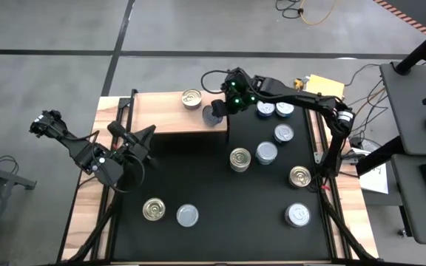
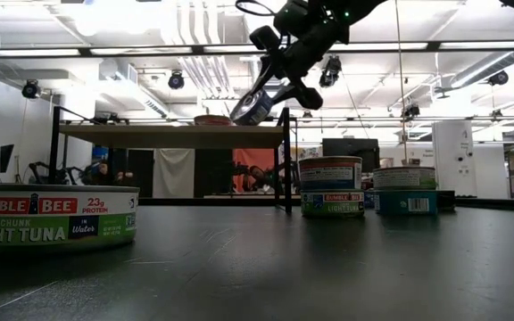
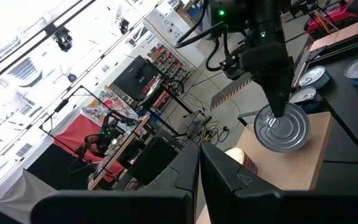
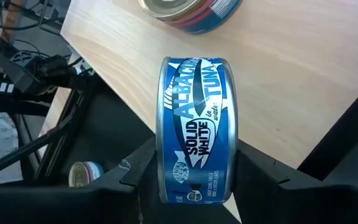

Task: Stack canned seafood by type on shelf
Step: Put the blue tuna can on the shelf

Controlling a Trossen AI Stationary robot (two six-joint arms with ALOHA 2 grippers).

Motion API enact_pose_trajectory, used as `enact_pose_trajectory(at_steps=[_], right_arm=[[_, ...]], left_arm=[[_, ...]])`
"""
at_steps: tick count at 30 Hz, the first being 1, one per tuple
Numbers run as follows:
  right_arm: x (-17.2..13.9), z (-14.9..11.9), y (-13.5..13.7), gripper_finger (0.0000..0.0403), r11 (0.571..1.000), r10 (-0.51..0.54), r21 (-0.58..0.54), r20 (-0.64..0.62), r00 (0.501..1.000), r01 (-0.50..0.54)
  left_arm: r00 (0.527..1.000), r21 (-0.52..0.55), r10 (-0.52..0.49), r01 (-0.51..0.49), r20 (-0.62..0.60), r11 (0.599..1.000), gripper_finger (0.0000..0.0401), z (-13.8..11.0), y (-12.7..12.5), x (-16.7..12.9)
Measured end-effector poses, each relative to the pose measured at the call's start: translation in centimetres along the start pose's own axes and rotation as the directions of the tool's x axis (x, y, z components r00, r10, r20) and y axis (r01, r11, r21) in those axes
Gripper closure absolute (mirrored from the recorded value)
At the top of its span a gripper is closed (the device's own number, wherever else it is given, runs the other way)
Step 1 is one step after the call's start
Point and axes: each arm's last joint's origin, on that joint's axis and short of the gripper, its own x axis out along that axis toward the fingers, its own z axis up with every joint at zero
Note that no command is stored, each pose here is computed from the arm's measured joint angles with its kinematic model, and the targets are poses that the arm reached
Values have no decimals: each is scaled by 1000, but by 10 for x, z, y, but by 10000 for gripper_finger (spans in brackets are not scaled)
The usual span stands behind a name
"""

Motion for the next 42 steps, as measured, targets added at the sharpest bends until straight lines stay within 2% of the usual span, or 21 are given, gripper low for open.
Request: enact_pose_trajectory(at_steps=[5, 17, 42], right_arm=[[0, 0, 0, 229, 1000, -1, 0, 0, 1000, 1], [0, 0, 0, 243, 1000, -2, -11, -1, 1000, 2], [0, 0, 0, 160, 1000, -2, 3, -1, 1000, 2]], left_arm=[[1000, 0, 0, 0, 0, 1000, 401, 0, 0, 0], [1000, 0, 0, 0, 0, 1000, 401, 0, 0, 0], [1000, 0, -5, 5, 1, 1000, 401, 0, 0, 0]])
